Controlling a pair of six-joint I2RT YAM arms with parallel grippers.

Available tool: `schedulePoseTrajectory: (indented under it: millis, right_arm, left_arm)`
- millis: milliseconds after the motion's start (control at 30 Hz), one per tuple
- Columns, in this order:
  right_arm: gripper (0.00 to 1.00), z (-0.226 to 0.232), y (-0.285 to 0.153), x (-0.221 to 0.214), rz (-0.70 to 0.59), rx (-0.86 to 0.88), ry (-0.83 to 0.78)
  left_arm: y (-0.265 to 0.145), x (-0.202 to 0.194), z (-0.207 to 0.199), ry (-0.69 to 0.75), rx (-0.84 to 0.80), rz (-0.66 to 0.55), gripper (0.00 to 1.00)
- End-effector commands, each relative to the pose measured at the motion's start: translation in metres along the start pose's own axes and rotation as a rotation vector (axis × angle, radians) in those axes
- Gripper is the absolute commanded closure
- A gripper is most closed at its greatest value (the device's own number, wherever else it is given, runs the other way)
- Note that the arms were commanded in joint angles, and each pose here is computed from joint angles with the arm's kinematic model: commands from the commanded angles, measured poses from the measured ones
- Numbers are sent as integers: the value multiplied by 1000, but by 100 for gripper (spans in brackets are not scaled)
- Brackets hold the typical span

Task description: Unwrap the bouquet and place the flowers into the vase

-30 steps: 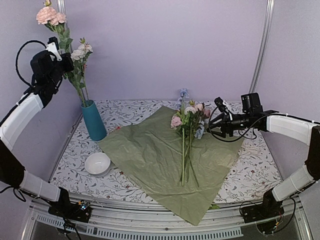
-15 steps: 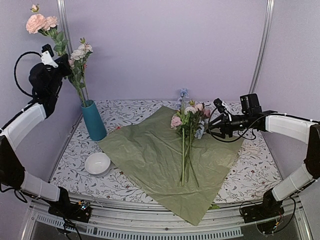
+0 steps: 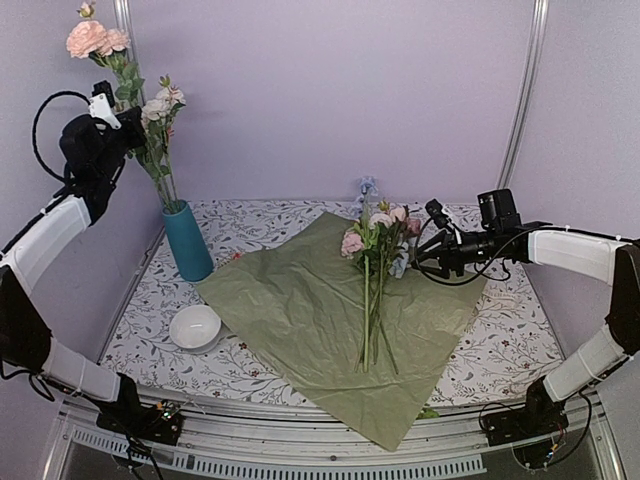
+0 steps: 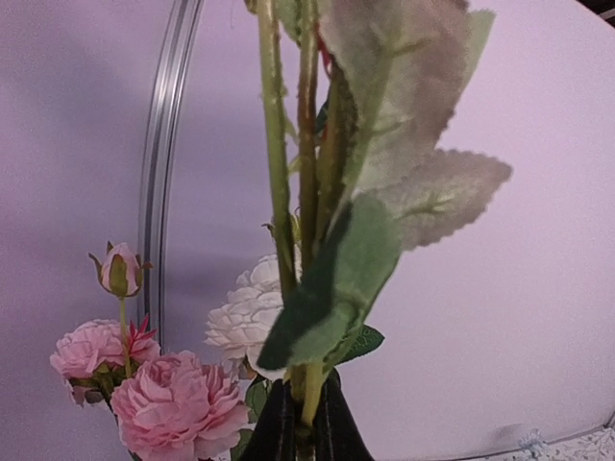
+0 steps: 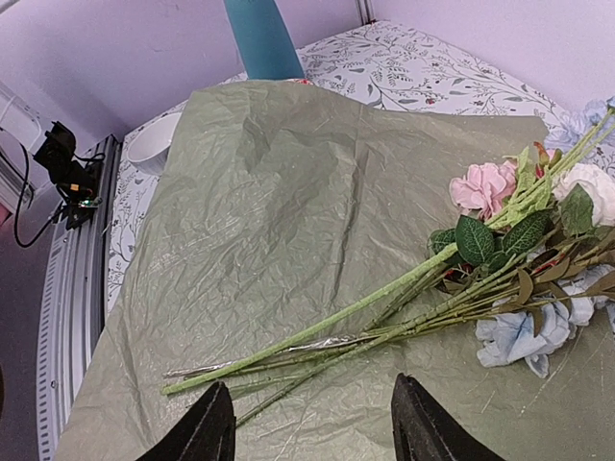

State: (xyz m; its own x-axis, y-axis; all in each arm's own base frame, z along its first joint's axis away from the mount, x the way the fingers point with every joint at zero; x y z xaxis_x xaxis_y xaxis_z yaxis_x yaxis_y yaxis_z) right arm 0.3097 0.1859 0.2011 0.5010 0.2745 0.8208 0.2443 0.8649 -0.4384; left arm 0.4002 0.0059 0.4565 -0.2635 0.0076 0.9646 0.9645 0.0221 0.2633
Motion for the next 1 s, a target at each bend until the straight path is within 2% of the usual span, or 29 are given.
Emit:
schedulePoseTrajectory:
  millis: [0,333,700,733,867,967]
  right_arm:
    - [43,-3,0,-2,5,2,0]
    - [42,-4,2,-4,16,6,10]
    - [42,-6,8,-8,32,46,45]
    - [42,-6,8,-8,32,49,48]
    - [42,-6,8,-8,32,59,50]
    - [42,-5,7,-7,31,55,47]
  left_arm:
    - [-1,-31,1,-7,-1,61,100]
    - [-20,-110,-3,-128,-12,181,100]
    - [-48,-170,-1,-143,38,276,100]
    - [-50,-171,-1,-144,38,280,97]
    - [-57,-170,0,-151,46,294,73]
    - [-68,-162,0,-167,59,283,61]
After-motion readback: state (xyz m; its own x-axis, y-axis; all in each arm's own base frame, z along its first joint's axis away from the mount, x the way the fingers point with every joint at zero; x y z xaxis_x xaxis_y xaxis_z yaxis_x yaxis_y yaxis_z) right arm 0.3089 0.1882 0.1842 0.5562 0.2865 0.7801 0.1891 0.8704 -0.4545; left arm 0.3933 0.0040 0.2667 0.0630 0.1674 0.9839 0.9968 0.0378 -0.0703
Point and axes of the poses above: each gripper's point midway between its finger pads, its own y axis out along the fingers, its own z axis along the line the jaws close on, x = y × z, the point moved 5 cm from there along -y, back along the fingers, and after that the axes turned 9 degrees about y, right-handed, at the moved point
